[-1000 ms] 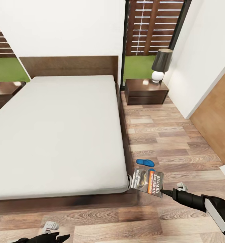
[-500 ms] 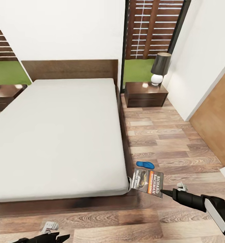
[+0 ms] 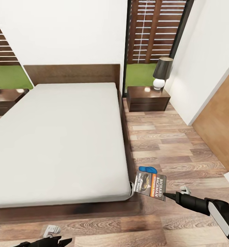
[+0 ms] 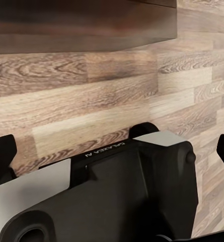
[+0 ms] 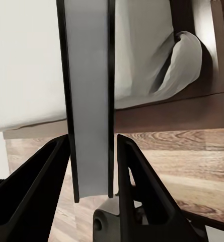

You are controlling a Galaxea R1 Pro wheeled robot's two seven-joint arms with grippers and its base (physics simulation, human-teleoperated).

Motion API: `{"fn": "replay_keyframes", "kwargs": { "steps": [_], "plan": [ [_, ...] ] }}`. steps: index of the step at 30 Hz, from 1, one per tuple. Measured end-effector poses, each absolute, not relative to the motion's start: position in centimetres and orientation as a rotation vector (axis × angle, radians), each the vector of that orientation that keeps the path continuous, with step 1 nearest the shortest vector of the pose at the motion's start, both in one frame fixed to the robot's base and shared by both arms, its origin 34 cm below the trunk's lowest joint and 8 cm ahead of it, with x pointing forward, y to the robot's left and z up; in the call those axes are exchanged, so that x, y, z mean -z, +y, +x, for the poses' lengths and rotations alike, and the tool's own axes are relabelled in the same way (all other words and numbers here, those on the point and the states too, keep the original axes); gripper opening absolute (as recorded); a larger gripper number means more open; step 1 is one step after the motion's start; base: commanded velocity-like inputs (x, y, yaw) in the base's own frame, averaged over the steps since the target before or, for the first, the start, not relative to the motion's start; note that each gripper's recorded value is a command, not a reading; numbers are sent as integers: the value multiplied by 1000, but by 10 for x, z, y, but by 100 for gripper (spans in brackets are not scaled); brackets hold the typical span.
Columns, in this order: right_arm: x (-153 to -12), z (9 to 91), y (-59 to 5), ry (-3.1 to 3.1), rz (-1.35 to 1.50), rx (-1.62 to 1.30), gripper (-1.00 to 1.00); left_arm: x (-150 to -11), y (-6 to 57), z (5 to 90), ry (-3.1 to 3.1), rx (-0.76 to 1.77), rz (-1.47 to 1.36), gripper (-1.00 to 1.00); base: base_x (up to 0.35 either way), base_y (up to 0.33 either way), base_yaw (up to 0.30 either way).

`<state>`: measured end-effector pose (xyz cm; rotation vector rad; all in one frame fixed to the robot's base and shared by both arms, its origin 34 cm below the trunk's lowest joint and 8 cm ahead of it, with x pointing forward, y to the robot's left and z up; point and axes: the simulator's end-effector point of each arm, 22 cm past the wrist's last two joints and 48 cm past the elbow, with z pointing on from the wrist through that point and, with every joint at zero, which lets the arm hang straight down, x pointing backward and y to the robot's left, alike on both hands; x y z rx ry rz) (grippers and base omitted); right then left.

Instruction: In the bedroom, move the book from the bed onto either nightstand, and place the two sandals side by side next to the bed.

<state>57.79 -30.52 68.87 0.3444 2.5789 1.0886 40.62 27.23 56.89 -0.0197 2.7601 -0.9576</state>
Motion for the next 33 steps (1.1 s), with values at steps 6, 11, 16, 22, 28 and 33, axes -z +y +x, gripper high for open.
{"fn": "replay_keyframes", "kwargs": {
  "steps": [6,11,16,22,28,33],
  "plan": [
    [-693,580,-305,2571,338,-1087,-100,-572,272,409,2751,955,-15,100,0,0,0],
    [-696,582,-305,2564,333,-1086,-100,-574,272,412,2744,953,-11,100,0,0,0],
    [-700,583,-305,2557,328,-1086,-100,-576,272,415,2737,952,-8,100,0,0,0],
    [-704,586,-305,2548,322,-1085,-100,-579,272,418,2728,949,-3,100,0,0,0],
    [-708,587,-305,2540,317,-1084,-100,-581,272,421,2719,947,2,100,0,0,0],
    [-712,589,-305,2533,312,-1083,-100,-583,272,424,2712,945,5,100,0,0,0]
  ]
}}
